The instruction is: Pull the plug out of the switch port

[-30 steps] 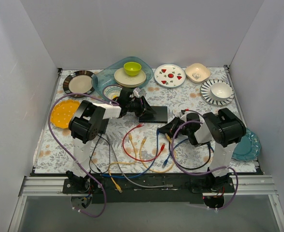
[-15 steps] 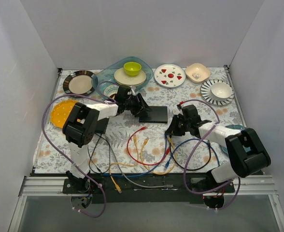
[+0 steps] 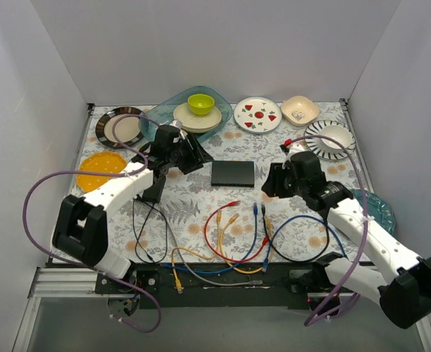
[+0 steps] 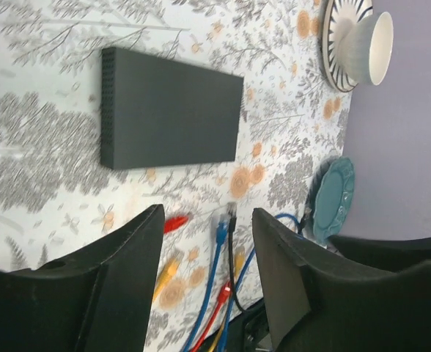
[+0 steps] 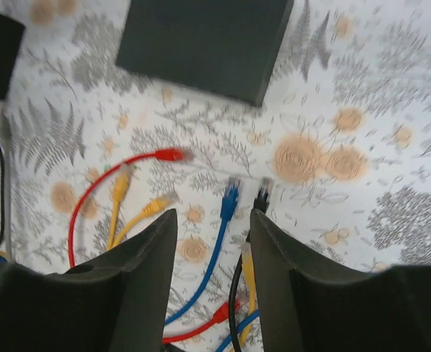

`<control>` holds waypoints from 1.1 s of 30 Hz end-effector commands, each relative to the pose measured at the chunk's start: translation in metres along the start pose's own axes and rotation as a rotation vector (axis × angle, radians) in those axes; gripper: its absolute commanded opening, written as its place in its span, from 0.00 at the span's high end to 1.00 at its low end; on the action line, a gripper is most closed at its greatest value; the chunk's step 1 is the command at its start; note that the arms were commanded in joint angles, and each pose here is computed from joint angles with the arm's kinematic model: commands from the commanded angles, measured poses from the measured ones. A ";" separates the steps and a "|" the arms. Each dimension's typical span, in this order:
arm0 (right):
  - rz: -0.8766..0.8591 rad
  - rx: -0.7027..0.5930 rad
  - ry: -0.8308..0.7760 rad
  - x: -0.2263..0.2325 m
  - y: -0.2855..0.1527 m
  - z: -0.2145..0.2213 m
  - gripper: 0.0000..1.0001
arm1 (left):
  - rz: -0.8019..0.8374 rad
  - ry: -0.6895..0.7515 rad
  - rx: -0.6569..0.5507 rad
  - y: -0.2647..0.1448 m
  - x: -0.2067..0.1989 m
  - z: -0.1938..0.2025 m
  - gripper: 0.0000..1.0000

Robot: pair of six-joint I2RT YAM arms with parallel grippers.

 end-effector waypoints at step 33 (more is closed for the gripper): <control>0.111 0.022 0.182 -0.018 0.070 -0.048 0.87 | -0.440 -0.117 -0.006 -0.039 0.083 0.037 0.51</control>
Point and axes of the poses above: each gripper's point midway between its finger pads, its own y axis out along the fingers, its own x axis along the line the jaws close on, z = x × y, the point moved 5 cm from there along -y, back along the fingers, and after that the axes turned 7 degrees about y, right-handed, at the moved point
